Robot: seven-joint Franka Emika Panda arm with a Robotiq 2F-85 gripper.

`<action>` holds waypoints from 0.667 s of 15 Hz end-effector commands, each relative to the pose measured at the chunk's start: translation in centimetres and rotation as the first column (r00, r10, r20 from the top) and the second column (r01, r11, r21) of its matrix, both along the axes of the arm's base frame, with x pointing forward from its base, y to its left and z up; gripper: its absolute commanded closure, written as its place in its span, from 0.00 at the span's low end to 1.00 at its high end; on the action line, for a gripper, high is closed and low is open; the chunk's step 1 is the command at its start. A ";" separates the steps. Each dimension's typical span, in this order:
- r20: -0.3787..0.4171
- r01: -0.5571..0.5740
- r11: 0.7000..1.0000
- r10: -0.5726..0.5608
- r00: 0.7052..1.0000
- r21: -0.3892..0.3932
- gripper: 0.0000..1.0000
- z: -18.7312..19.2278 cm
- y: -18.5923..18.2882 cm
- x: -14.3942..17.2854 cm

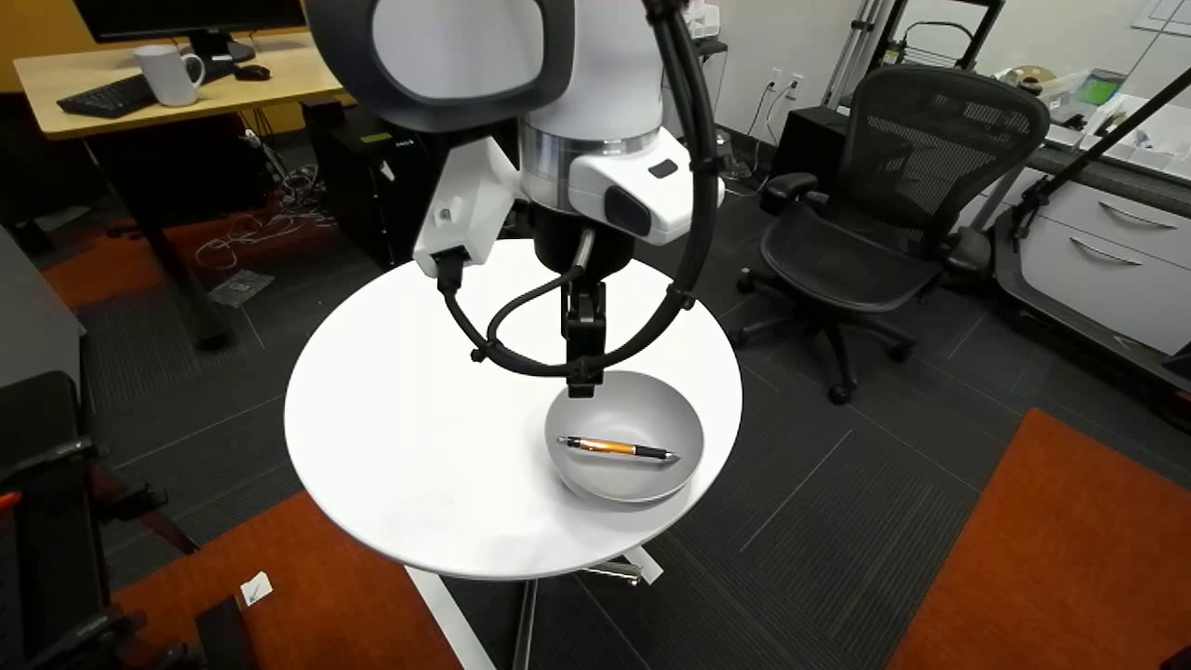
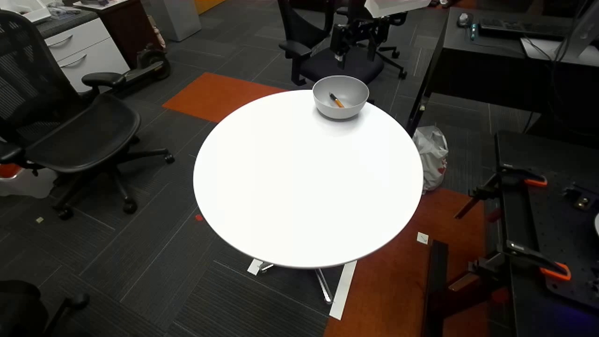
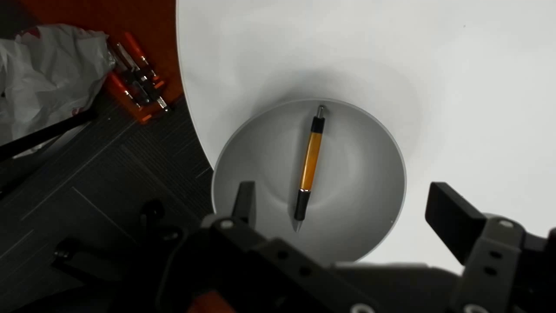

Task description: Put the pen on the table

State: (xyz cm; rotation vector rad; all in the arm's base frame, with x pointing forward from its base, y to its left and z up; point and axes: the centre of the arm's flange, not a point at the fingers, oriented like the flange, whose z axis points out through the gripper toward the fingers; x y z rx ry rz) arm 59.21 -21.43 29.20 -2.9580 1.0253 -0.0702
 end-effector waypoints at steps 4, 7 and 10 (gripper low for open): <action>0.006 0.006 1.000 -0.006 1.000 -0.004 0.00 -1.0 0.0 1.1; 0.006 0.039 0.999 -0.039 0.999 -0.017 0.00 -3.1 -0.6 2.5; 0.019 0.087 0.995 -0.086 0.996 -0.041 0.00 -5.3 -1.4 3.5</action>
